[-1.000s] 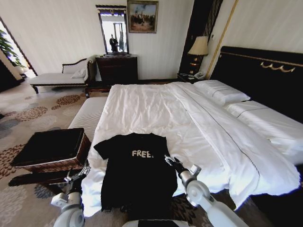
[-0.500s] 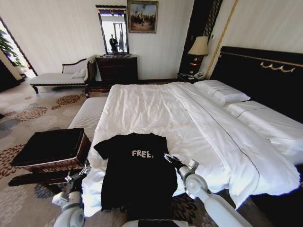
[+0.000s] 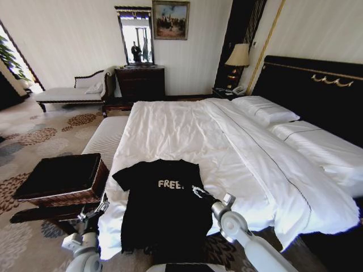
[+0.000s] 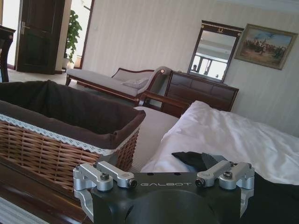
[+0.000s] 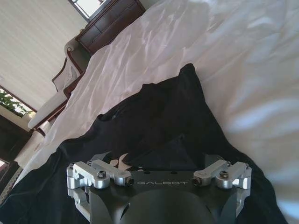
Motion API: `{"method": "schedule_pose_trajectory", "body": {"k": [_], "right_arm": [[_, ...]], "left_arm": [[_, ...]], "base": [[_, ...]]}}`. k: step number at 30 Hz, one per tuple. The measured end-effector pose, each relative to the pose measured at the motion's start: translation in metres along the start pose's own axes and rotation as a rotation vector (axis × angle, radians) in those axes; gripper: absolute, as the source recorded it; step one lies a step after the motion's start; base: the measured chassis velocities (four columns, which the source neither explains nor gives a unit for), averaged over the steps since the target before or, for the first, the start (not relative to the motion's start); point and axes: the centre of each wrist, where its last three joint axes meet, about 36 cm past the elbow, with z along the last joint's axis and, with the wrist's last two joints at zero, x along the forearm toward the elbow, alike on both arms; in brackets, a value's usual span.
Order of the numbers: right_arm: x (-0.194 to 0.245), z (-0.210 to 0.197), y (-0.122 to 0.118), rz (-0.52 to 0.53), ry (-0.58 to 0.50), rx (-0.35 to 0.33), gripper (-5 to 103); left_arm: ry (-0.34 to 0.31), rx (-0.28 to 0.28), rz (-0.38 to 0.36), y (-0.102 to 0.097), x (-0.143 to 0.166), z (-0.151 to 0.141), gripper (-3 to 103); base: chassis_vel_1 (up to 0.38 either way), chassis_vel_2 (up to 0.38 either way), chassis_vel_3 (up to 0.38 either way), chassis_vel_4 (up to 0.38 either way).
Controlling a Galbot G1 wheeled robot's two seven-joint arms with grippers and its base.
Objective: Fold the clothes on the bed and place them into the basket.
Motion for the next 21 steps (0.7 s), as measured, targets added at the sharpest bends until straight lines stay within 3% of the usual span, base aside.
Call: {"method": "schedule_pose_trajectory", "body": {"k": [5, 12, 21], "right_arm": [[0.008, 0.008, -0.002, -0.021, -0.002, 0.016, 100], [0.043, 0.022, 0.001, -0.066, 0.009, 0.11, 100], [0.036, 0.017, 0.006, -0.065, -0.137, 0.132, 100]], "left_arm": [[0.0, -0.002, -0.008, 0.003, 0.002, -0.001, 100], [-0.005, 0.0, -0.021, 0.006, 0.001, -0.002, 100], [-0.002, 0.006, -0.025, 0.007, -0.004, 0.001, 100]], "base": [[0.0, 0.0, 0.0, 0.0], [0.0, 0.0, 0.0, 0.0], [0.0, 0.0, 0.0, 0.0]]}}
